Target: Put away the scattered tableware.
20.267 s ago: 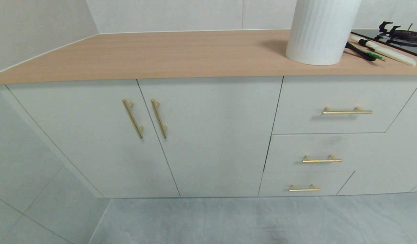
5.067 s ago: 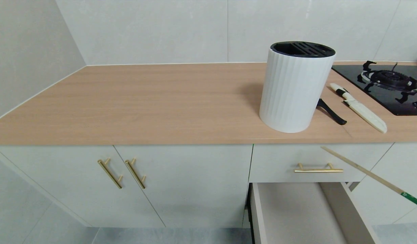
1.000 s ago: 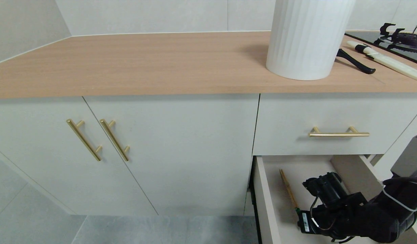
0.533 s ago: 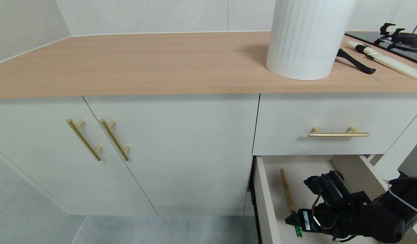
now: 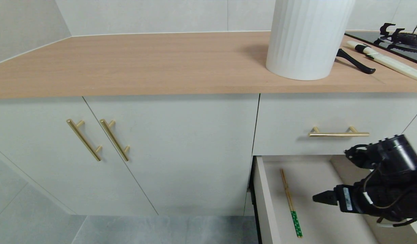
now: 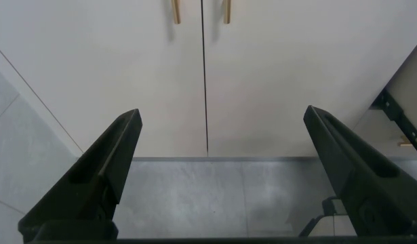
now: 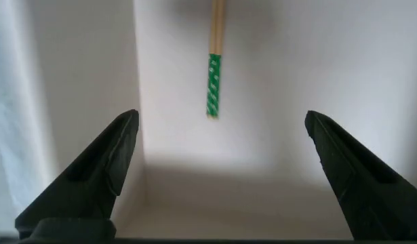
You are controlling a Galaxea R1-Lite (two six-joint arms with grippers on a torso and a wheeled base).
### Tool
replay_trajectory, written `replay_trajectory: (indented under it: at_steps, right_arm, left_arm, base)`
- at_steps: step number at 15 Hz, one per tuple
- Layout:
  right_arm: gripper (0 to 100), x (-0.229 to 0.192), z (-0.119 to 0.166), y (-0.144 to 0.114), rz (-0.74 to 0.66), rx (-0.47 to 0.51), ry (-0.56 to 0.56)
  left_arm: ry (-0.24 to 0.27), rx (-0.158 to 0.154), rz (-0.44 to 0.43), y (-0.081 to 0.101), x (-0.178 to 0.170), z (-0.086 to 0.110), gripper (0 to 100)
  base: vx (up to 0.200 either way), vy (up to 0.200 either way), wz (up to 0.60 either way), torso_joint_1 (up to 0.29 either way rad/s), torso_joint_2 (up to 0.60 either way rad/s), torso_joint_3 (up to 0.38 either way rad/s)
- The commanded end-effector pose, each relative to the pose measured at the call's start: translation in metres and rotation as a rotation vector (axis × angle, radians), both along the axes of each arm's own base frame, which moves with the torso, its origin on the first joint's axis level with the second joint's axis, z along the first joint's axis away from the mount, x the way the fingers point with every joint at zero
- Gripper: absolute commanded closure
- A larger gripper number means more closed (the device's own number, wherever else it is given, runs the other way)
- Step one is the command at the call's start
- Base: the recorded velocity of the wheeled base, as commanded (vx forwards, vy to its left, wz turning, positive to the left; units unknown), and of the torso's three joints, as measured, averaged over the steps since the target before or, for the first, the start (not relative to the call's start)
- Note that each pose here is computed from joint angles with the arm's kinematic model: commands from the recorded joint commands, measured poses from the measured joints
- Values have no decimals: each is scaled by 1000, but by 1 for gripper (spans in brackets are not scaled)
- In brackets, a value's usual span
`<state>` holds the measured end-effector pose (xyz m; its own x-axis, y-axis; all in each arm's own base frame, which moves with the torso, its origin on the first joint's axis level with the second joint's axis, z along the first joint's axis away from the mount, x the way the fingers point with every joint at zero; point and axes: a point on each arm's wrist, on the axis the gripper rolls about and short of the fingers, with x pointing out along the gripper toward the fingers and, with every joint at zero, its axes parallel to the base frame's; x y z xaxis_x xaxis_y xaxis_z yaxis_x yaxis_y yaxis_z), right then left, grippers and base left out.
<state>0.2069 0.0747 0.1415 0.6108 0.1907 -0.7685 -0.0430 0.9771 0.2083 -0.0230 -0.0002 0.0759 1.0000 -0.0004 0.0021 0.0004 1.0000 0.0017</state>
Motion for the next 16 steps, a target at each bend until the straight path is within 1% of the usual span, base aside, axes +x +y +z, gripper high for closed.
replay_trajectory:
  at_steps: [1,2,3,5,7,11,14,16]
  right_arm:
    - [0,-38,69,-22,-9,32,-193]
    - [0,-41,72,-23,-7,31,-197]
    - [0,-59,92,-29,0,28,-213]
    - [0,-71,103,-33,5,27,-228]
    - [0,-74,103,-34,-4,17,-242]
    - [0,-78,102,-39,27,-44,-265]
    - [0,-82,102,-41,34,-52,-273]
    - [0,-82,99,-41,46,-66,-272]
  left_arm:
    - [1,0,0,0,0,0,0]
    - [1,0,0,0,0,0,0]
    - [1,0,0,0,0,0,0]
    - [1,0,0,0,0,0,0]
    - [1,0,0,0,0,0,0]
    - [1,0,0,0,0,0,0]
    - [1,0,0,0,0,0,0]
    - [1,0,0,0,0,0,0]
  base:
    - [0,0,0,0,0,0]
    - [0,0,0,0,0,0]
    - [0,0,0,0,0,0]
    - [0,0,0,0,0,0]
    - [0,0,0,0,0,0]
    - [0,0,0,0,0,0]
    - [0,0,0,15,-33,-7]
    - [0,0,0,120,-259,-193]
